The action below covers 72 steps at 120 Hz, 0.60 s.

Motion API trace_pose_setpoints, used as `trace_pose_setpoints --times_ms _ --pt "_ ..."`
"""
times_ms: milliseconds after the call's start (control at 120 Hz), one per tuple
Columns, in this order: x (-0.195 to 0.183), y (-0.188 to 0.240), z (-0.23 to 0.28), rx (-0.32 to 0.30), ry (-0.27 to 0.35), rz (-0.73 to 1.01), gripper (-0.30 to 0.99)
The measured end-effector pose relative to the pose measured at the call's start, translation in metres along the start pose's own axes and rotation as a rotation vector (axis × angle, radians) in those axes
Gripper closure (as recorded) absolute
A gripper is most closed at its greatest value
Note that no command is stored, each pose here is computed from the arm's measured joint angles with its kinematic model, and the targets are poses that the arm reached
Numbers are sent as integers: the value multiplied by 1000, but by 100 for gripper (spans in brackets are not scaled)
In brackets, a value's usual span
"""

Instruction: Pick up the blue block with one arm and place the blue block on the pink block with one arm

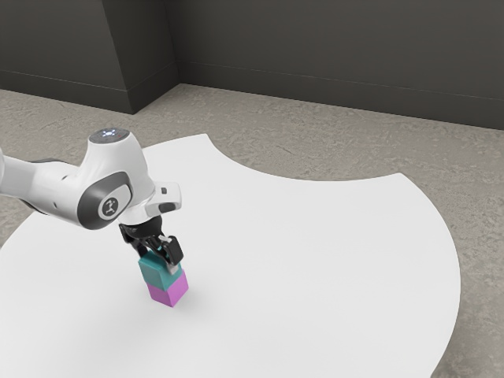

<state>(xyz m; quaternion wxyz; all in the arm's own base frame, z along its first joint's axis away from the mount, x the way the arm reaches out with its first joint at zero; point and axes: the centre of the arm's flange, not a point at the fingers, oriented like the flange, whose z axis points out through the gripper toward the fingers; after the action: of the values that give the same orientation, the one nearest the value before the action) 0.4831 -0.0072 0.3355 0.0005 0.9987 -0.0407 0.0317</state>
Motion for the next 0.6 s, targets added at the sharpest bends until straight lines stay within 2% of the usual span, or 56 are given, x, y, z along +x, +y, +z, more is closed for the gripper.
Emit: trace_pose_setpoints --times_ms 442,600 --pt "0 1 -2 2 -5 19 0" --pt "21 1 -30 8 23 29 0"
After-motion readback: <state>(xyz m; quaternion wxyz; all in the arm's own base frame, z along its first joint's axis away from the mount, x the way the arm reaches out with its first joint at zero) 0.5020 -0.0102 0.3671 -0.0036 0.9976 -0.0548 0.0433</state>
